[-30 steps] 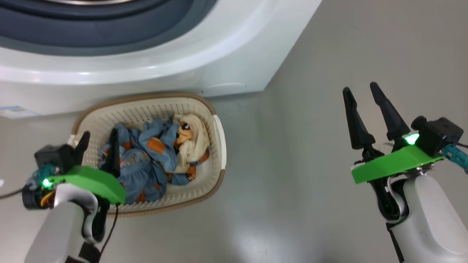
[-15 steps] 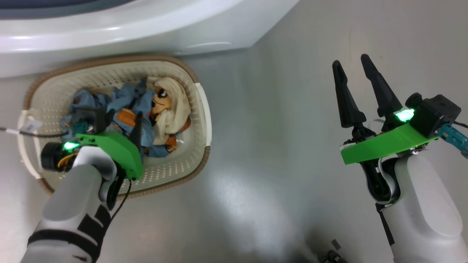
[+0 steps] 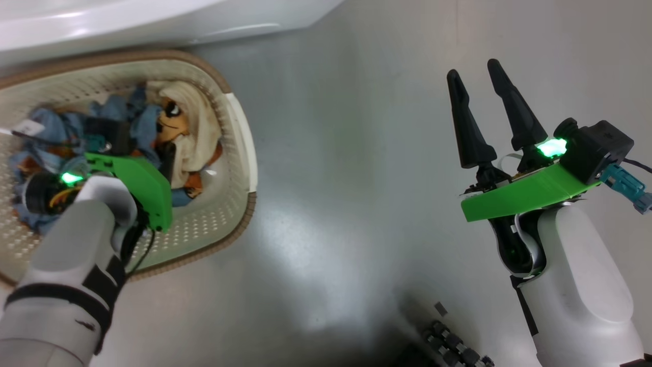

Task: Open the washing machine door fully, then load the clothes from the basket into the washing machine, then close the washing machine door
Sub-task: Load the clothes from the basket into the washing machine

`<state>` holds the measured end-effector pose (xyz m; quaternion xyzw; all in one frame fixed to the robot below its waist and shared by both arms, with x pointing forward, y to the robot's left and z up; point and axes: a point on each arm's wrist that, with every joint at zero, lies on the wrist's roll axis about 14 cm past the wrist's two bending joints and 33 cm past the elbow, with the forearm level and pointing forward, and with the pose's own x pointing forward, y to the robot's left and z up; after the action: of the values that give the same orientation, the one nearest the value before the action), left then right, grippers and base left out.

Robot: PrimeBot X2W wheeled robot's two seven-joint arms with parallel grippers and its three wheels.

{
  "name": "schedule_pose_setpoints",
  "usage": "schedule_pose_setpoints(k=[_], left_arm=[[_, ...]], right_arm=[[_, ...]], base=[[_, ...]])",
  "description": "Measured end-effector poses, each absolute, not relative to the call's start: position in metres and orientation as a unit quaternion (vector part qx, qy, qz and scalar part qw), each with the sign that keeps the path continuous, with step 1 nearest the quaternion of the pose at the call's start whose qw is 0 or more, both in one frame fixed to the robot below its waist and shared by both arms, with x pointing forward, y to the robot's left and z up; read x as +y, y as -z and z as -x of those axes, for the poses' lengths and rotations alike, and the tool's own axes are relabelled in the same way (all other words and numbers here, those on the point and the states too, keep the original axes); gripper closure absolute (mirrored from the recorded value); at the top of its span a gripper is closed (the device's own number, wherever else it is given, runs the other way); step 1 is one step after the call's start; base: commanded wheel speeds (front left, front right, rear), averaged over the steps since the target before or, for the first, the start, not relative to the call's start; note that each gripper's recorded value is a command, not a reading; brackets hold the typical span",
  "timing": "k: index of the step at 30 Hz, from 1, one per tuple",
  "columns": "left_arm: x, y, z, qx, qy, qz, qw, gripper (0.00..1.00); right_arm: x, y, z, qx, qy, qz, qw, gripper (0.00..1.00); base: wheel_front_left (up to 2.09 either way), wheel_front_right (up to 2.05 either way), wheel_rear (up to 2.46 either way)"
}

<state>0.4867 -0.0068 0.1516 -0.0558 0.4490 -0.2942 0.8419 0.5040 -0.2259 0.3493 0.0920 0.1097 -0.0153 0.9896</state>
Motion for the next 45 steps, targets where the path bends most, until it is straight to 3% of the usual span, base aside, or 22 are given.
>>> schedule_pose_setpoints(k=[23, 25, 26, 28, 29, 45], left_arm=[[-0.019, -0.102, -0.488, 0.524, 0.292, -0.028, 0.8, 0.01], [-0.017, -0.101, -0.486, 0.533, 0.292, -0.04, 0.793, 0.15], [-0.017, -0.101, -0.486, 0.534, 0.293, -0.042, 0.792, 0.51], [-0.019, -0.101, -0.485, 0.535, 0.294, -0.044, 0.791, 0.89], [-0.019, -0.101, -0.485, 0.535, 0.294, -0.045, 0.791, 1.0], [-0.022, -0.129, -0.501, 0.477, 0.29, 0.0, 0.829, 1.0]], right_arm=[[-0.234, -0.337, -0.499, 0.128, 0.027, -0.078, 0.988, 0.0], [-0.235, -0.34, -0.499, 0.126, 0.027, -0.076, 0.989, 0.0], [-0.235, -0.341, -0.498, 0.125, 0.028, -0.076, 0.989, 0.0], [-0.236, -0.342, -0.498, 0.124, 0.029, -0.075, 0.989, 0.0], [-0.236, -0.342, -0.498, 0.125, 0.029, -0.074, 0.989, 0.0], [-0.234, -0.358, -0.502, 0.104, 0.028, -0.082, 0.991, 0.0]], base=[[0.0, 0.0, 0.0], [0.0, 0.0, 0.0], [0.0, 0.0, 0.0], [0.0, 0.0, 0.0], [0.0, 0.0, 0.0], [0.0, 0.0, 0.0]])
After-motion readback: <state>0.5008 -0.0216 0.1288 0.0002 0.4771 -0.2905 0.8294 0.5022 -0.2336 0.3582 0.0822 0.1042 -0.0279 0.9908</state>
